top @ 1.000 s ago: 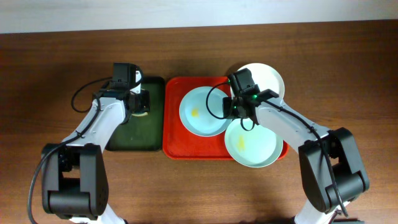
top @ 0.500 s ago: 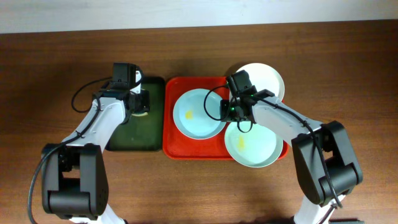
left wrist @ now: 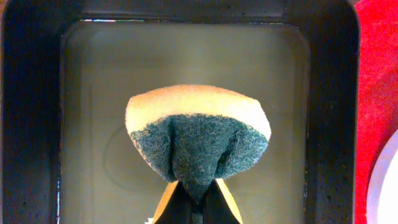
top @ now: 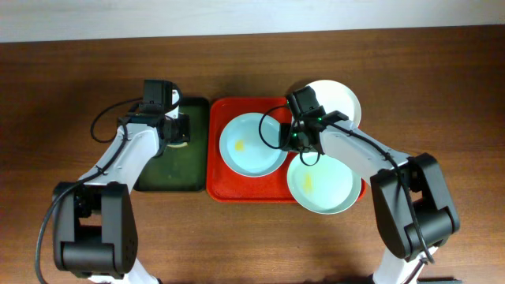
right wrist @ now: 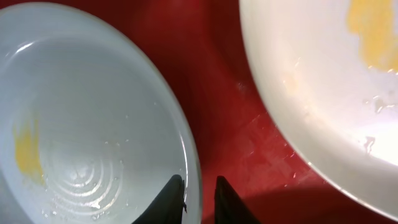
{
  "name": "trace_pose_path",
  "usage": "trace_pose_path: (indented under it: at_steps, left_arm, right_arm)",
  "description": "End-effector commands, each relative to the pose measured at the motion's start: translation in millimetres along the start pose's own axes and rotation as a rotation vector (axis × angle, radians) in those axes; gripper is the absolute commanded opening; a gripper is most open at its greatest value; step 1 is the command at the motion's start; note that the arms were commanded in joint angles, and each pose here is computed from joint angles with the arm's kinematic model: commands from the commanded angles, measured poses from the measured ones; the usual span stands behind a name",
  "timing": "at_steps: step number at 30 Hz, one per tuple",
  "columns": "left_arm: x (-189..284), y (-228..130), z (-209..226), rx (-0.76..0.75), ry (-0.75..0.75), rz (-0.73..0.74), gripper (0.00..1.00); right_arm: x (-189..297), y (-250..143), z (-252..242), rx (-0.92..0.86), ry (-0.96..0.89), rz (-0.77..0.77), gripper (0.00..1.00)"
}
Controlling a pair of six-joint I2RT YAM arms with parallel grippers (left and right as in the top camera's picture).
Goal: Clean dirty plates on tray and stack at the side
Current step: 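Carry the sponge with the left gripper onto the light blue plate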
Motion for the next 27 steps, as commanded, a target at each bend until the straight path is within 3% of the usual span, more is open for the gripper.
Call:
trace_pose_path:
  at_steps: [1,5,6,7,12,17,25,27]
  left_arm:
    - [-0.3,4.4,-0.3,-0.015,0.002,-0.009,0.00]
    - [-0.3,4.4,-0.3,-0.015,0.002,-0.009,0.00]
    - [-0.3,4.4,-0.3,-0.015,0.002,-0.009,0.00]
    - [-0.3,4.5,-0.3,-0.015,0.002,-0.009,0.00]
    - [-0.3,4.4,-0.3,-0.015,0.002,-0.009,0.00]
    - [1.4,6.6,-0.7,-0.014,0.001,-0.013,0.00]
    - [94.1,59.8,-9.4,0.039,0.009,0.042,0.00]
    - [105.1,49.2,-21.8,0.052,-0.104,0.132,0.00]
  right_arm:
    - [-6.4,3.3,-0.1,0.008,-0.026,-0.006,0.20]
    - [-15.9,3.0,-1.3,0.007,-0.026,-0.003,0.18]
    - [-15.8,3.2,-1.2,0.007,-0.025,-0.004,0.06]
    - [-15.6,3.9,-1.2,0.006,-0.025,-0.007,0.04]
    - [6.3,12.0,4.1,0.008,-0.016,-0.021,0.04]
    - [14.0,0.1,8.4,-0.030,0.021,0.067,0.04]
    - [13.6,-1.4,14.6,-0.031,0.076,0.083,0.04]
    - [13.3,-1.4,14.5,-0.031,0.076,0.083,0.04]
Point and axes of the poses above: each gripper's point midway between its finger pads, its own x axis back along the fingers, its own z axis along the line the jaws close on, y = z × x, the point moved 6 cm from there along x, back along the fingers, and after that the axes turned 9 degrees about x, right-handed, at the moved point
